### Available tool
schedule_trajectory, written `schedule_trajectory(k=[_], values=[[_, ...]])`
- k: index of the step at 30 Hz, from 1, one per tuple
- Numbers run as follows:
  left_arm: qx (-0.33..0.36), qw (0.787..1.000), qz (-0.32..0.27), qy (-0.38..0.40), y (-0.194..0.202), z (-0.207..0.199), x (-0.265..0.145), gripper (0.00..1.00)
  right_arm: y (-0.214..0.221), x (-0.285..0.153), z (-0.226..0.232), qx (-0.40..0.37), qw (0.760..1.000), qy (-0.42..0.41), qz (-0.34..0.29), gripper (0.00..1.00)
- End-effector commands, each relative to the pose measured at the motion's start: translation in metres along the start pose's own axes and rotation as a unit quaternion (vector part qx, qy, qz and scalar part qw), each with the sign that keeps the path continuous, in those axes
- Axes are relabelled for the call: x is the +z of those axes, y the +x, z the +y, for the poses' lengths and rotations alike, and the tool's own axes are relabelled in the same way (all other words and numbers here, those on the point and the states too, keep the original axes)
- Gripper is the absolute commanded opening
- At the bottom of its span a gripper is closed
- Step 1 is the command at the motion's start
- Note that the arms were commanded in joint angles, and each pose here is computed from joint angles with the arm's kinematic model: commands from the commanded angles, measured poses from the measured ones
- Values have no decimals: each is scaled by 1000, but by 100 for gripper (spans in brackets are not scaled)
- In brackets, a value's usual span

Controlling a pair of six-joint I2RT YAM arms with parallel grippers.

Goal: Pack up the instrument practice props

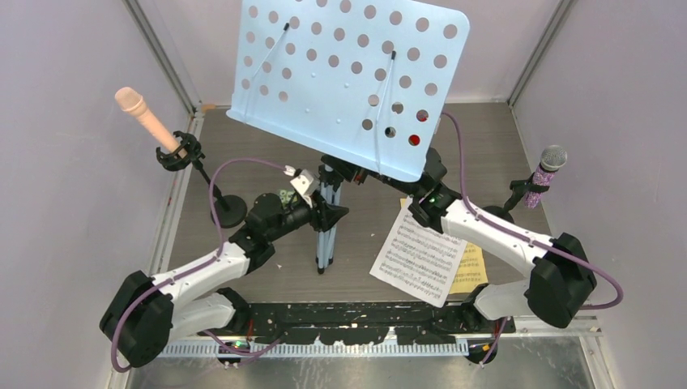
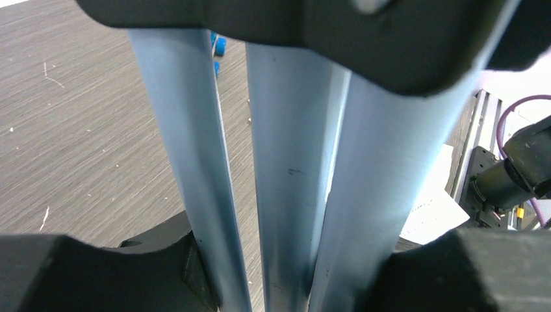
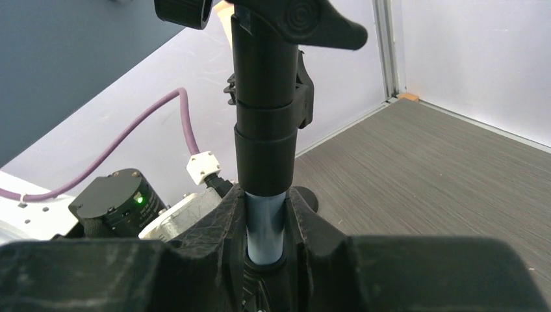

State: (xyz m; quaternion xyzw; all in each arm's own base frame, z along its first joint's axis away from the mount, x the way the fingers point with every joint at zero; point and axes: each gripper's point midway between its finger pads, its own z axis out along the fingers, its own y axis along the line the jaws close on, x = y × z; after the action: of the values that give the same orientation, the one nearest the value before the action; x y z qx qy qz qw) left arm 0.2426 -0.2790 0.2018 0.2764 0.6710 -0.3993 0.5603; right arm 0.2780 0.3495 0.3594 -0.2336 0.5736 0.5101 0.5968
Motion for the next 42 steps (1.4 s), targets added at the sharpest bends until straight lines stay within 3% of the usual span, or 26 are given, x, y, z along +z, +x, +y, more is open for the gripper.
schedule_trajectory(k=[1,5,8,14,24,30,42], values=[[35,992,-115,49,-61,-30,-4,0,-28,9,-3,-6,997,16,-73,1],[57,985,-141,82,-71,-45,-7,0,-27,15,32,-20,996,-47,-69,0],[49,985,-146,82,-73,-47,-10,0,-29,15,34,-23,996,-41,-74,0],[20,987,-149,59,-71,-42,-20,0,-28,8,-8,-13,993,77,-84,0],[-18,987,-155,41,-77,-38,-24,0,-13,32,-31,56,988,128,-57,1],[-43,991,-126,-12,-66,-21,-24,0,1,29,-70,89,971,219,-37,0],[-119,975,-122,-141,-50,23,-32,0,39,43,-139,192,948,254,-18,1]])
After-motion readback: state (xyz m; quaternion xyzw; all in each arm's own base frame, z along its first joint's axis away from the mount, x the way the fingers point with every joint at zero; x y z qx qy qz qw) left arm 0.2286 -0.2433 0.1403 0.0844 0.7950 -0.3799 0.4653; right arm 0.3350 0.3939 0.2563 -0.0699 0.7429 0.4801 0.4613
